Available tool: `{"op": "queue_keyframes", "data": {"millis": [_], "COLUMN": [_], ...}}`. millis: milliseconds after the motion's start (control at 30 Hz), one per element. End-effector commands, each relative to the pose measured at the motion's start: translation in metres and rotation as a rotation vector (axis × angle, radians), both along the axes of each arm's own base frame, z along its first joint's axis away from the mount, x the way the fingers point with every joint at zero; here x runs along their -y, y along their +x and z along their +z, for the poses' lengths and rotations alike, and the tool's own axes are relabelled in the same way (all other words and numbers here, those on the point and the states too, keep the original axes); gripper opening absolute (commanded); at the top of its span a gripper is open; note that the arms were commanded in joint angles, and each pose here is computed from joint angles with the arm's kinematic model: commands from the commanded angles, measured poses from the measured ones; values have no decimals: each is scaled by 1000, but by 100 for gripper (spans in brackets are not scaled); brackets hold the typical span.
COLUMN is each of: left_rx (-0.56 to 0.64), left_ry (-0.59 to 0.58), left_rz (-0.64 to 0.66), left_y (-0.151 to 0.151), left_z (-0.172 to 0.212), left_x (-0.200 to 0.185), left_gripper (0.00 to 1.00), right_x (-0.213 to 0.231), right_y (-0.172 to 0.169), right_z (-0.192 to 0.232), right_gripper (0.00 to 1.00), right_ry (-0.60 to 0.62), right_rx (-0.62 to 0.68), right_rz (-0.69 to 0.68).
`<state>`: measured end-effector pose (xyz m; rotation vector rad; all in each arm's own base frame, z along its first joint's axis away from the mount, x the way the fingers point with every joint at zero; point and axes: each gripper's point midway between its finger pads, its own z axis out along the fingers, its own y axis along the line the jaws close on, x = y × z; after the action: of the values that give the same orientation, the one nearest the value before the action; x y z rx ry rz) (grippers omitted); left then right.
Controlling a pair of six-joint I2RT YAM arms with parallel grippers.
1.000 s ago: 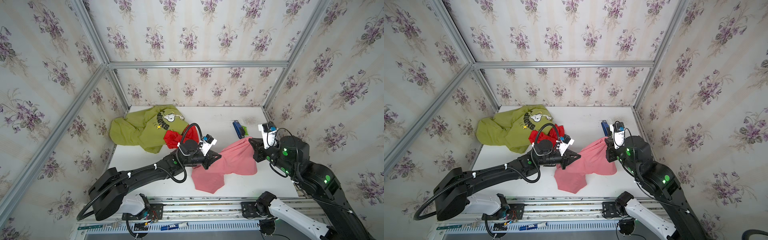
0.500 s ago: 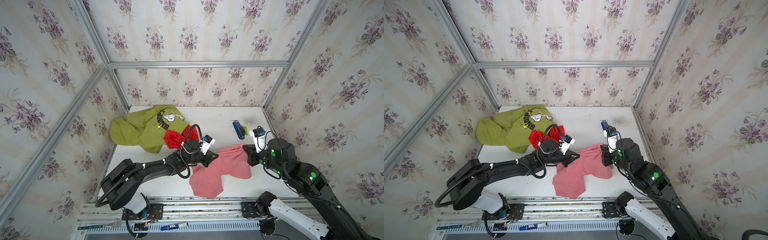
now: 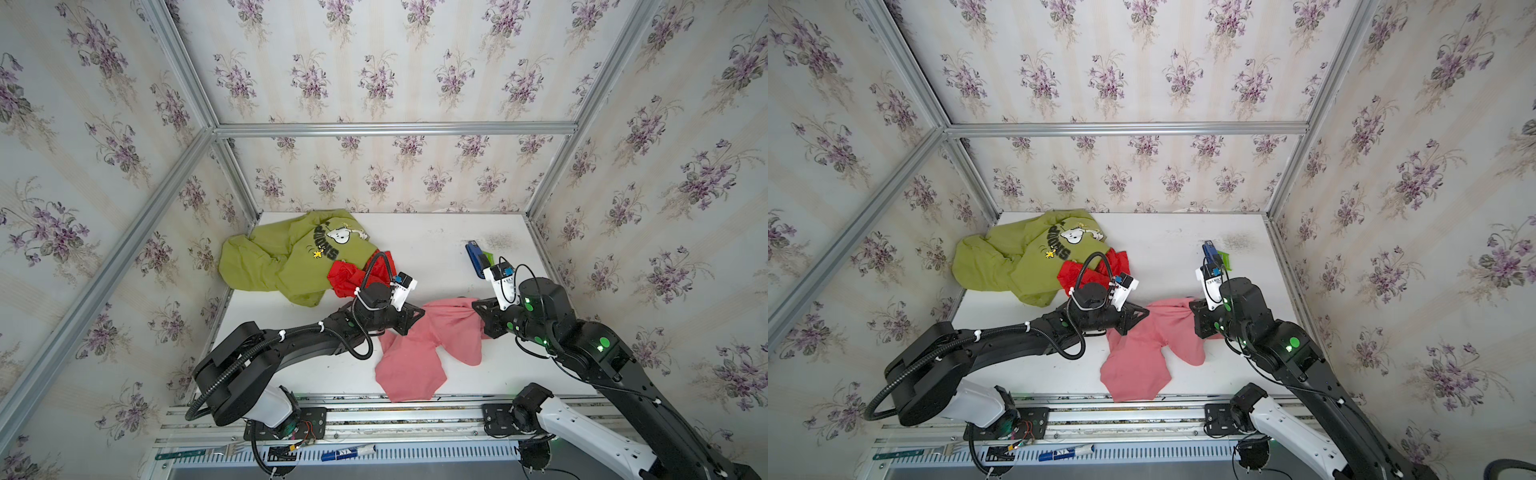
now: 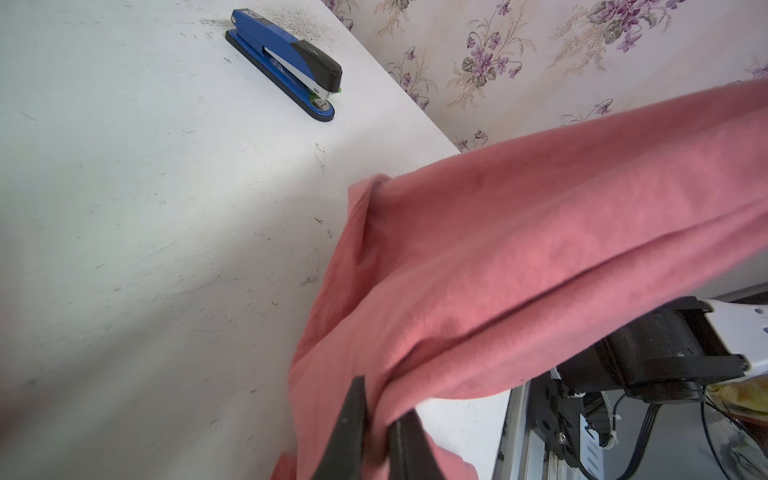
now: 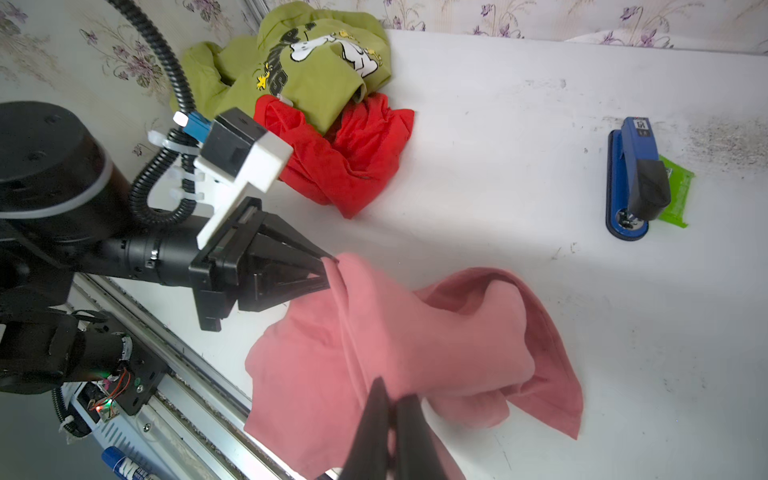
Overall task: Pick out a specific cloth from the pile
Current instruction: 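Lower the pink shirt onto the open table with both grippers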
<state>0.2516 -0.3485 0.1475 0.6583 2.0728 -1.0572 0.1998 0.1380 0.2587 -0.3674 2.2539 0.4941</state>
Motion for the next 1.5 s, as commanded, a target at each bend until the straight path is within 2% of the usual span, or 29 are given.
{"op": "queue_keyframes", "data": {"millis": [0, 100, 267, 333, 500, 667, 900, 1000, 1133, 1467], "left_rx": [-15, -24, -65, -89, -195, -243, -235, -264, -278, -291], "left_ry": [11, 26, 64, 49, 96, 119, 93, 122, 145, 131], "left_rz": [-7, -2, -14, -37, -21, -15, 33, 18, 24, 63], "left_y": [-6, -17, -39, -53, -77, -95, -82, -79, -73, -55], "left_z": [5, 5, 1, 5, -21, -41, -55, -69, -80, -90], "left_x": [-5, -19, -39, -44, -62, -69, -63, -56, -53, -47], "left_gripper": [48, 63, 66, 64, 56, 54, 45, 41, 28, 23], "right_x": [-3, -2, -3, -6, -15, -18, -24, -27, -35, -69], "right_y": [8, 12, 15, 15, 9, 3, -6, -11, -21, -46], "right_z": [8, 10, 11, 13, 14, 13, 12, 10, 3, -32], "right_gripper": [0, 0, 0, 0, 0, 0, 0, 0, 0, 0], "right_ry": [21, 11, -3, 6, 38, 41, 82, 93, 114, 248], "right_rx": [37, 54, 62, 57, 24, 2, -20, -38, -87, -180], "right_rz": [-9, -20, -13, -4, 41, 68, 103, 130, 183, 341]}}
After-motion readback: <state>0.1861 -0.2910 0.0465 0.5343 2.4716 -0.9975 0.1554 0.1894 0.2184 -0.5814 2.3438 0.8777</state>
